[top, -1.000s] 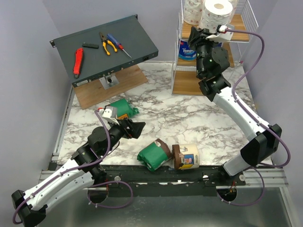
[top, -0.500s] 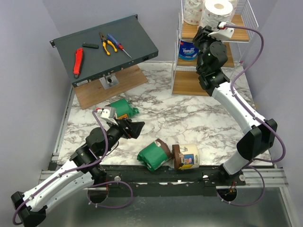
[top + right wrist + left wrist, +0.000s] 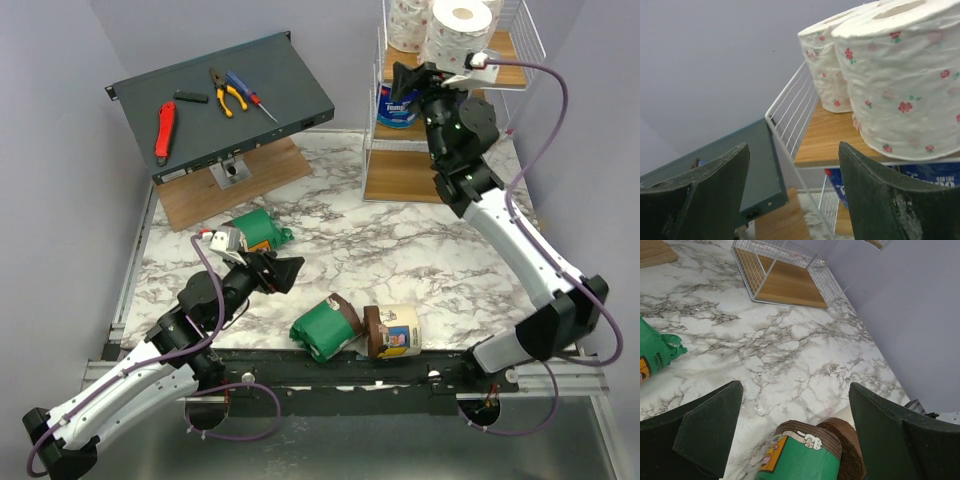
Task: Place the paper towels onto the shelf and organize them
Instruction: Place the paper towel on the shelf, then adjust the paper towel at the center of the board.
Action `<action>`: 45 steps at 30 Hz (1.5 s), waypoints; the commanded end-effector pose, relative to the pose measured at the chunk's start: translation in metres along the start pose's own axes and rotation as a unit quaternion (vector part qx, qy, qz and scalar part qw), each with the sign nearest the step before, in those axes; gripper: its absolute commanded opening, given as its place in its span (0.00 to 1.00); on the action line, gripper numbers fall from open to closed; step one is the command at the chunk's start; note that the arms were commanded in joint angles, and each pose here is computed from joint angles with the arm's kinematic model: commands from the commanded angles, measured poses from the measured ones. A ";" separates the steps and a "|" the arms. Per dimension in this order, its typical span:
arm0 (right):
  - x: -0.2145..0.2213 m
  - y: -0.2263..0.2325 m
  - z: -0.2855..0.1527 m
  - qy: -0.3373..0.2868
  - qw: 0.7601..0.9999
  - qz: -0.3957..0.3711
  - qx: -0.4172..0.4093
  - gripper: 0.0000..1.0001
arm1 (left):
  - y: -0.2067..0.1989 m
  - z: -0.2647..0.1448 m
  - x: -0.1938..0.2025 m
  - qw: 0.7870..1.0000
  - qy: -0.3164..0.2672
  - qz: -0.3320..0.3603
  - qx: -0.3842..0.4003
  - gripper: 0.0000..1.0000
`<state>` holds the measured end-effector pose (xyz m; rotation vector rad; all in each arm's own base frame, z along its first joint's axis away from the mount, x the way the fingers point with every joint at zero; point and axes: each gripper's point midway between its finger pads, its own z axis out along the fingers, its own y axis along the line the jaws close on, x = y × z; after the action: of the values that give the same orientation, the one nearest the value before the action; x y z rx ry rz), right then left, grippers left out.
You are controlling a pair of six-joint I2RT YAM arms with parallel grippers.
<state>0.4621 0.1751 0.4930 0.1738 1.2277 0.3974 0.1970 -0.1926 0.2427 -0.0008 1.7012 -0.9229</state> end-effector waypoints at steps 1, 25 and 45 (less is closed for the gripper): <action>-0.020 0.021 -0.046 0.020 0.995 0.066 -0.068 0.77 | 0.000 -0.002 -0.007 1.000 -0.005 -0.001 -0.009 0.91; 0.181 -0.070 -0.248 0.363 0.916 0.158 0.065 0.93 | 0.061 -0.003 0.015 0.985 0.030 0.014 -0.170 0.99; 0.234 -0.049 -0.318 0.451 0.870 0.189 -0.061 0.98 | 0.030 -0.026 0.055 0.981 0.174 0.015 -0.088 0.98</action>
<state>0.2535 0.1737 0.1521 0.2767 2.1326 0.8163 0.1898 -0.1736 0.1729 -0.0477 2.0256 -0.7192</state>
